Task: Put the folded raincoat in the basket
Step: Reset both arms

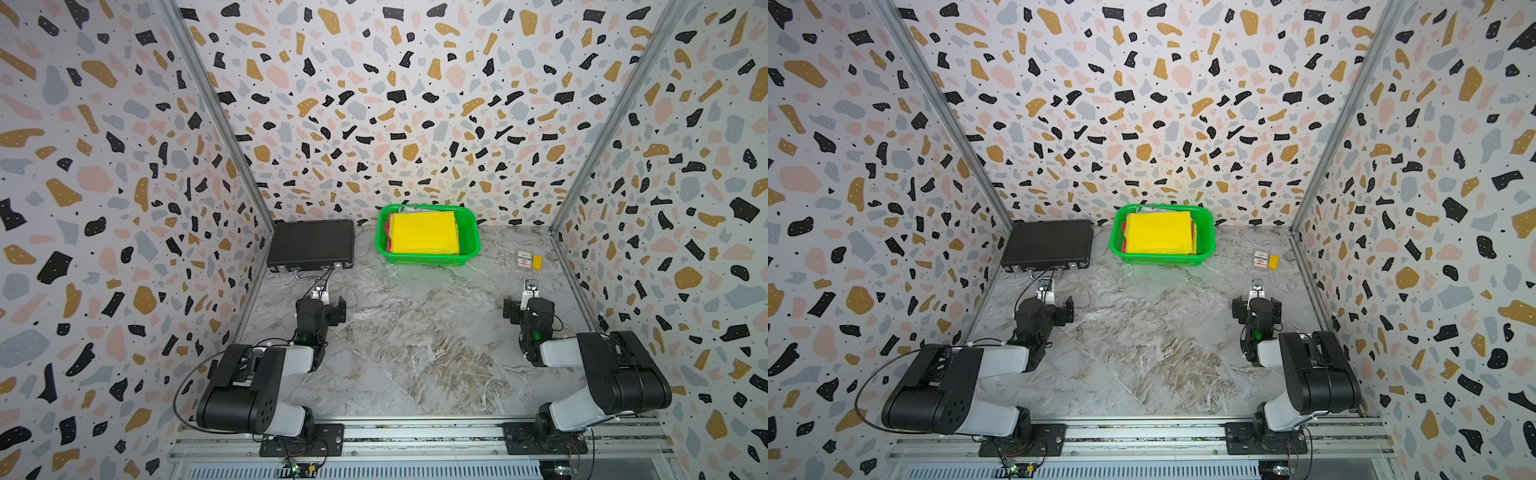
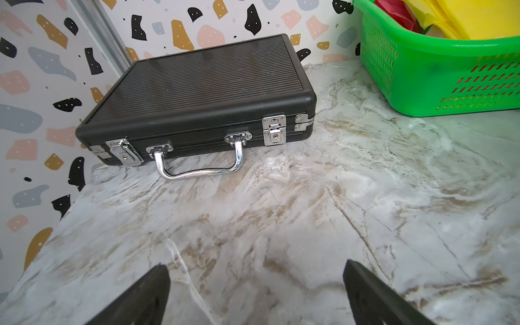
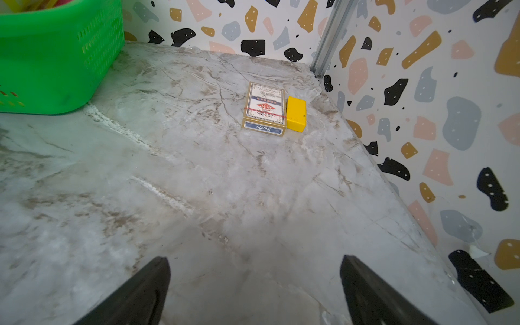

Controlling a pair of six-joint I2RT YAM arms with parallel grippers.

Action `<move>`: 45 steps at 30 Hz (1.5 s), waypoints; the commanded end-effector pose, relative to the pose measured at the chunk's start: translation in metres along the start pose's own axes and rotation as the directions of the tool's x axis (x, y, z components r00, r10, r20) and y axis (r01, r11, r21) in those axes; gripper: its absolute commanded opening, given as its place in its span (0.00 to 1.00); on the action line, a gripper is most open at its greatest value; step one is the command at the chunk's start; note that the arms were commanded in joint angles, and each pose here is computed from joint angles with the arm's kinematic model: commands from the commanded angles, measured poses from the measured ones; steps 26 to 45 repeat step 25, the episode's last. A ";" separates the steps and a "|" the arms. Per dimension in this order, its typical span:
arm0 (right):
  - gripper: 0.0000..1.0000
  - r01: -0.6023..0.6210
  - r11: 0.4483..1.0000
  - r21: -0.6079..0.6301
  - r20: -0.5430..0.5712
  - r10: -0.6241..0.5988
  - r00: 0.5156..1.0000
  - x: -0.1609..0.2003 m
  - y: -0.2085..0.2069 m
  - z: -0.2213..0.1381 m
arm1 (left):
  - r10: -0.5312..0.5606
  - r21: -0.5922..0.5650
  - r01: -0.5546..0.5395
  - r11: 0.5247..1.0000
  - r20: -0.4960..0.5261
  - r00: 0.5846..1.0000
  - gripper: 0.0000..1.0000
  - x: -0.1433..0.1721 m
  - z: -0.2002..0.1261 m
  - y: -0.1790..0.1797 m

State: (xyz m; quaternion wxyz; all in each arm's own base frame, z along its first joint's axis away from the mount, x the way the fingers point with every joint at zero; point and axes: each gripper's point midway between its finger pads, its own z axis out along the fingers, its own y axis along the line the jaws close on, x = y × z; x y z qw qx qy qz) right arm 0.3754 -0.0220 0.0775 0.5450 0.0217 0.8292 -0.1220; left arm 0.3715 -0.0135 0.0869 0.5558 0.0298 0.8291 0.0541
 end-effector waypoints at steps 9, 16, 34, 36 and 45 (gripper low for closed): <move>1.00 -0.013 1.000 -0.007 0.037 0.013 0.999 -0.011 0.001 -0.001 | -0.010 0.004 0.010 1.000 0.037 0.999 1.00 -0.012 -0.001 -0.001; 1.00 -0.014 1.000 -0.004 0.037 0.014 0.999 -0.011 0.000 0.000 | -0.010 0.008 0.010 1.000 0.037 0.999 1.00 -0.012 -0.001 -0.002; 1.00 -0.014 1.000 -0.005 0.037 0.014 0.999 -0.011 0.000 0.000 | -0.011 0.007 0.010 1.000 0.039 0.999 1.00 -0.013 -0.001 -0.002; 1.00 -0.014 1.000 -0.005 0.037 0.014 0.999 -0.011 0.000 0.000 | -0.011 0.007 0.010 1.000 0.039 0.999 1.00 -0.013 -0.001 -0.002; 1.00 -0.014 1.000 -0.005 0.037 0.014 0.999 -0.011 0.000 0.000 | -0.011 0.007 0.010 1.000 0.039 0.999 1.00 -0.013 -0.001 -0.002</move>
